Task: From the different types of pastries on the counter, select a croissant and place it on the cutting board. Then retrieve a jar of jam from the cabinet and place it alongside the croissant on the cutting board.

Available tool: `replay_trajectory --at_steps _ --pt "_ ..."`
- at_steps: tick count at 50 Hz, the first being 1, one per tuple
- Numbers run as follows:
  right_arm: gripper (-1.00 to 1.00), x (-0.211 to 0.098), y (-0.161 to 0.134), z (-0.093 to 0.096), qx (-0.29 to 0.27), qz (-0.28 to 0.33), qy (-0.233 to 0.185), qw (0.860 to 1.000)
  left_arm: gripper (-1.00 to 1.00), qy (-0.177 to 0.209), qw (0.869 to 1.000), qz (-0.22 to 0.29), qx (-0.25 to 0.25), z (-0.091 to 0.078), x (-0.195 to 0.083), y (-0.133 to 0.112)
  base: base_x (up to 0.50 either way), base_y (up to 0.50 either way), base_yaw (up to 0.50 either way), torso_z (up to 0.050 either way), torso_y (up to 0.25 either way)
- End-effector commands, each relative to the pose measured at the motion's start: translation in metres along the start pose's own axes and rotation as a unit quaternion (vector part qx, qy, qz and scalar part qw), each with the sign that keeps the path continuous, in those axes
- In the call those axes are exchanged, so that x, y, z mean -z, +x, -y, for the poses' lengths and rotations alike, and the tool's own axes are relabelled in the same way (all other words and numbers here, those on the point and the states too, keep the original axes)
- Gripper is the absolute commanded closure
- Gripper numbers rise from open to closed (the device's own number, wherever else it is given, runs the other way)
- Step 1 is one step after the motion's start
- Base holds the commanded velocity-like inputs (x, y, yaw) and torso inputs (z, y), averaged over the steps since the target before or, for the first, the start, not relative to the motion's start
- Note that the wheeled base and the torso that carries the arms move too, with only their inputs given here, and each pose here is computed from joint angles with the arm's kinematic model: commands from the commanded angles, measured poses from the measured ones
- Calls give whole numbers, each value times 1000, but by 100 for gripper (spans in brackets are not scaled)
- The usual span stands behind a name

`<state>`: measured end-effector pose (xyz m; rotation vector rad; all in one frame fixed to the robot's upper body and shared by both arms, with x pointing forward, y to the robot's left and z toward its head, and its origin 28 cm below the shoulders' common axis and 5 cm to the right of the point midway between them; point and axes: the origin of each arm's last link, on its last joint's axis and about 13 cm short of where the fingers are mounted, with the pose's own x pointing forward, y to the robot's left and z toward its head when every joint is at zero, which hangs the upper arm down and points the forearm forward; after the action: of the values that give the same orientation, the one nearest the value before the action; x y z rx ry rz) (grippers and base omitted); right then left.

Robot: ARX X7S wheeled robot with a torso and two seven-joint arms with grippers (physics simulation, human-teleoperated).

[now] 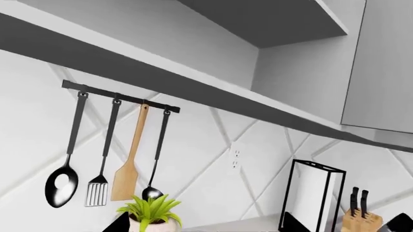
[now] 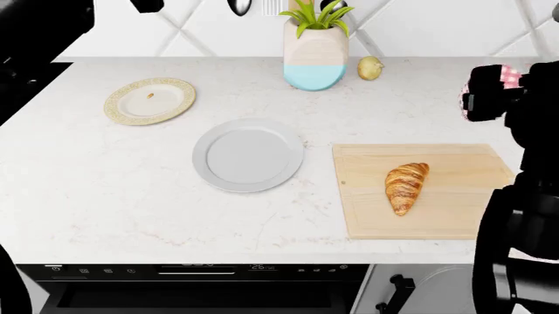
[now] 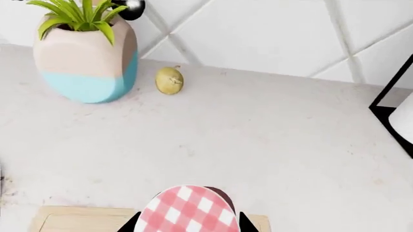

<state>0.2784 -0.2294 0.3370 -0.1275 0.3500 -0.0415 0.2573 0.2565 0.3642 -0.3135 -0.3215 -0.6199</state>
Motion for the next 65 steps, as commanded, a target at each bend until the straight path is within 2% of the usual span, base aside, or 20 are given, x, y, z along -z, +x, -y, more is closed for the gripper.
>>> replay_trajectory --at_steps 1,11,28,35,42,50,65 --pt "100 17 31 -6 20 -57 -34 998 -100 -8 1000 -3 -4 -5 10 1 0 0 0 0 0" --pt "100 33 32 2 39 -98 -53 993 -100 -19 1000 -5 -10 -8 17 2 0 0 0 0 0" --pt "100 53 33 9 43 -134 -52 989 -100 -23 1000 -8 -17 -10 20 0 0 0 0 0 0" --pt "100 57 40 9 39 -149 -51 987 -100 -24 1000 -9 -18 -6 19 -1 0 0 0 0 0" --pt "100 43 54 13 25 -165 -38 985 -100 -22 1000 -9 -19 -6 18 1 0 0 0 0 0" --pt "100 21 61 18 23 -167 -51 984 -100 -17 1000 -9 -23 -12 18 1 0 0 0 0 2" --pt "100 39 67 17 29 -199 -70 977 -100 -17 1000 -9 -25 -18 20 0 0 0 0 0 0"
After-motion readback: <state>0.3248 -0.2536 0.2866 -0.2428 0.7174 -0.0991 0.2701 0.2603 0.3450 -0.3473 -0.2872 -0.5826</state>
